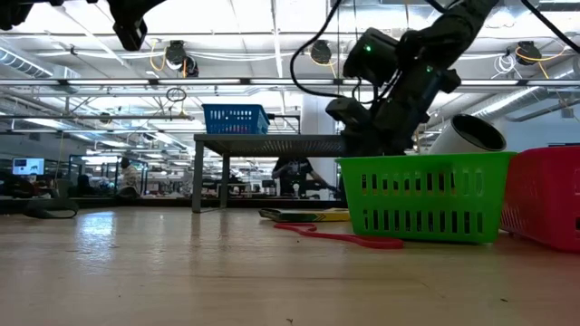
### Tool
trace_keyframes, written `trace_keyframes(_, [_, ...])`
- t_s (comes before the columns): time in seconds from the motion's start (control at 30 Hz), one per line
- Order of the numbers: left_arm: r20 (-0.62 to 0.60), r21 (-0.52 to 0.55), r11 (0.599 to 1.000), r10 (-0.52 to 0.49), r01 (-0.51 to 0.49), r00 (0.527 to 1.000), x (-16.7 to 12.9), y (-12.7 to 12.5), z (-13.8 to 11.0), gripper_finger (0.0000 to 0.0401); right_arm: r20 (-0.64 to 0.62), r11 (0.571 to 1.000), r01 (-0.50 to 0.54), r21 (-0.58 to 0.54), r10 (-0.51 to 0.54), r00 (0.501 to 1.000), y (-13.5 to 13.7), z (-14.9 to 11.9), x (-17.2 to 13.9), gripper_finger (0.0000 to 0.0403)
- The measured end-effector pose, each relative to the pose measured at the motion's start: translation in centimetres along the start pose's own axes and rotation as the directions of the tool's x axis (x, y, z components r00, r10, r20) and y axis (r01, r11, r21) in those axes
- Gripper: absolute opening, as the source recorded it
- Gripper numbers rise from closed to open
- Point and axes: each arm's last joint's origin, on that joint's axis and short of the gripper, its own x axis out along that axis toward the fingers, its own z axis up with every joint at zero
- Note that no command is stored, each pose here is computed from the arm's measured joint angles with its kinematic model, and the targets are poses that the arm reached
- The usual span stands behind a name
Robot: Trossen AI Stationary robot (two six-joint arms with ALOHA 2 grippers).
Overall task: Pick & Place Office Desk Supplies
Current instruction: Put the crayon box into the green bin
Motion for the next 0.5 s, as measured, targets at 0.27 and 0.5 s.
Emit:
trace_keyframes(0.27, [-0.001, -0.003, 1.0, -0.002, 0.002, 1.0, 0.0, 0.0, 0.0, 0.0251, 0.02, 0.999, 0.03, 0.021, -0.03, 0.999, -1.04, -0.51, 0.38, 0.0207])
trace_keyframes(0.5, [-0.001, -0.003, 1.0, -0.002, 0.002, 1.0, 0.0, 0.0, 0.0, 0.0251, 0.086, 0.998, -0.038, 0.058, 0.033, 0.996, -0.88, -0.3, 0.56, 0.0202])
